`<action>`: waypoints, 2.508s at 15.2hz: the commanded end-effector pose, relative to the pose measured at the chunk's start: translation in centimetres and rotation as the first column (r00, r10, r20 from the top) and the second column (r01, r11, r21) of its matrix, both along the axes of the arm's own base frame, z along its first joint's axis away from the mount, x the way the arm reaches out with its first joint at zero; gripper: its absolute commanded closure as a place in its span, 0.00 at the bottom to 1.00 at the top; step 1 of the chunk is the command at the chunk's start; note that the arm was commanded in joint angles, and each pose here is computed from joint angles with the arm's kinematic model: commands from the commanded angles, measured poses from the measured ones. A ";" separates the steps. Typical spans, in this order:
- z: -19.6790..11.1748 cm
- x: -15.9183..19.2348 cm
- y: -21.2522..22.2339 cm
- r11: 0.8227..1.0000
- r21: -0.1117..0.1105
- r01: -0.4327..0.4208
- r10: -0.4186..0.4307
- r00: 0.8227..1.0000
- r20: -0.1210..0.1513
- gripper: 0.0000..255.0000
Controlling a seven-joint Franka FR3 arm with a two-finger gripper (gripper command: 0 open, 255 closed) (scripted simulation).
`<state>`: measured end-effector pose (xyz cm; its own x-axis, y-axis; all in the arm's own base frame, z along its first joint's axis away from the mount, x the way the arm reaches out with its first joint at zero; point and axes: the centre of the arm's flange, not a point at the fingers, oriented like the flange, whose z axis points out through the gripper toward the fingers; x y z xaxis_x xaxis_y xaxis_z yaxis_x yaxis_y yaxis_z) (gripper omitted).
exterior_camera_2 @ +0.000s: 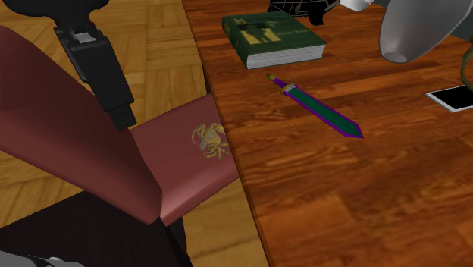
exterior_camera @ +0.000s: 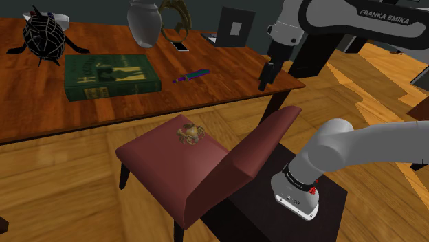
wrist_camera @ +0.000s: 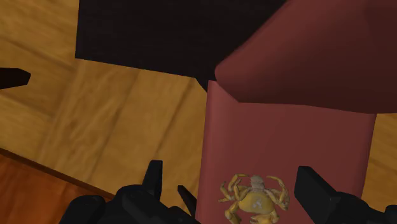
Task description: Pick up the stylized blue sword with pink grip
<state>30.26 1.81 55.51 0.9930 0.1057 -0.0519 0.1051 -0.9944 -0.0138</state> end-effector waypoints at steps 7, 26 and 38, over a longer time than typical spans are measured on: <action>-1.9 6.5 3.9 0.966 -0.004 0.258 -0.258 0.966 -0.002 0.00; -8.2 29.8 3.7 0.465 -0.020 0.885 -0.885 0.465 -0.002 0.00; -12.4 39.3 -3.0 0.080 -0.026 0.996 -0.997 0.080 0.003 0.00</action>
